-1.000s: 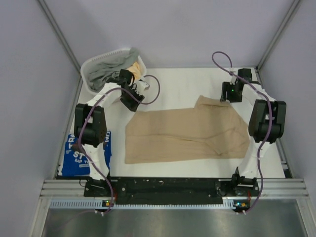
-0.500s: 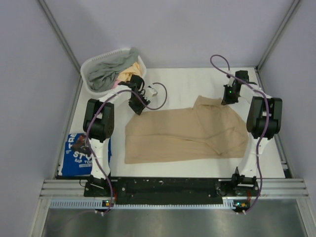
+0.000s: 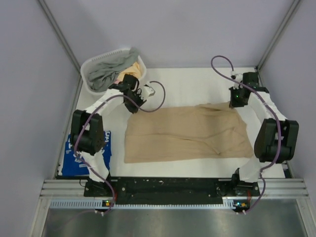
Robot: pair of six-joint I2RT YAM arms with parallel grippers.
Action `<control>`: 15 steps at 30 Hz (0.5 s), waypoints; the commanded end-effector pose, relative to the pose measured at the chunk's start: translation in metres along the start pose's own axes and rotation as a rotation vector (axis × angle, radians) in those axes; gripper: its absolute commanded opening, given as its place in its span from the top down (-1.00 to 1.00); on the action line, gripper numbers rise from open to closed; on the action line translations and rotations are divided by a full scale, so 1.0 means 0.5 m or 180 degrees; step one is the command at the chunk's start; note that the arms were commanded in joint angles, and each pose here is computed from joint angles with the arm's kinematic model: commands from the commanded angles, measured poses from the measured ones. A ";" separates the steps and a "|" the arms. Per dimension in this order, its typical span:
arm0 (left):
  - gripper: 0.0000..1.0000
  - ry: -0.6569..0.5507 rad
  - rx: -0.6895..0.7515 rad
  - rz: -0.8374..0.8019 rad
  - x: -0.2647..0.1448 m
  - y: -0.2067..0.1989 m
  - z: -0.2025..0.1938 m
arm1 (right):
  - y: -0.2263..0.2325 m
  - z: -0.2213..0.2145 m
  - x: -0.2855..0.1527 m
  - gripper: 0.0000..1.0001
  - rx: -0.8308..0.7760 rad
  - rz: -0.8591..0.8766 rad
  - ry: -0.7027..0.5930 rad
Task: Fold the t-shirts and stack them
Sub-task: Grap the side of the flattened tshirt furthest away from the robot with both arms, then fold the other side of the tshirt into a rectangle
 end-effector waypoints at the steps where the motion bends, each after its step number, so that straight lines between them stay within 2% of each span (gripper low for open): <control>1: 1.00 -0.0409 0.0294 0.0044 -0.115 -0.039 0.012 | -0.012 -0.031 -0.092 1.00 -0.0703 -0.0203 -0.0029; 6: 1.00 -0.0231 0.0548 -0.0314 -0.096 -0.123 -0.050 | -0.060 -0.114 -0.157 1.00 -0.1519 -0.0624 0.0899; 13: 1.00 0.0003 0.0744 -0.0743 -0.080 -0.211 -0.142 | -0.046 -0.240 -0.165 0.99 -0.1856 -0.0379 0.1644; 14: 0.94 0.0058 0.0804 -0.0804 -0.078 -0.220 -0.152 | -0.040 -0.247 -0.160 0.86 -0.1883 -0.0354 0.1686; 15: 0.73 0.0129 0.0844 -0.0882 -0.077 -0.230 -0.162 | -0.041 -0.257 -0.154 0.73 -0.1858 -0.0341 0.1761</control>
Point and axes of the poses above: each gripper's point midway between its finger pads, its own x axis out along the fingers, its own y axis along the line the jaws close on, z = x × y, the point moved 6 cm from there along -x, back along the fingers, and after that the axes turned 3 degrees about x, right-handed, at the moved point
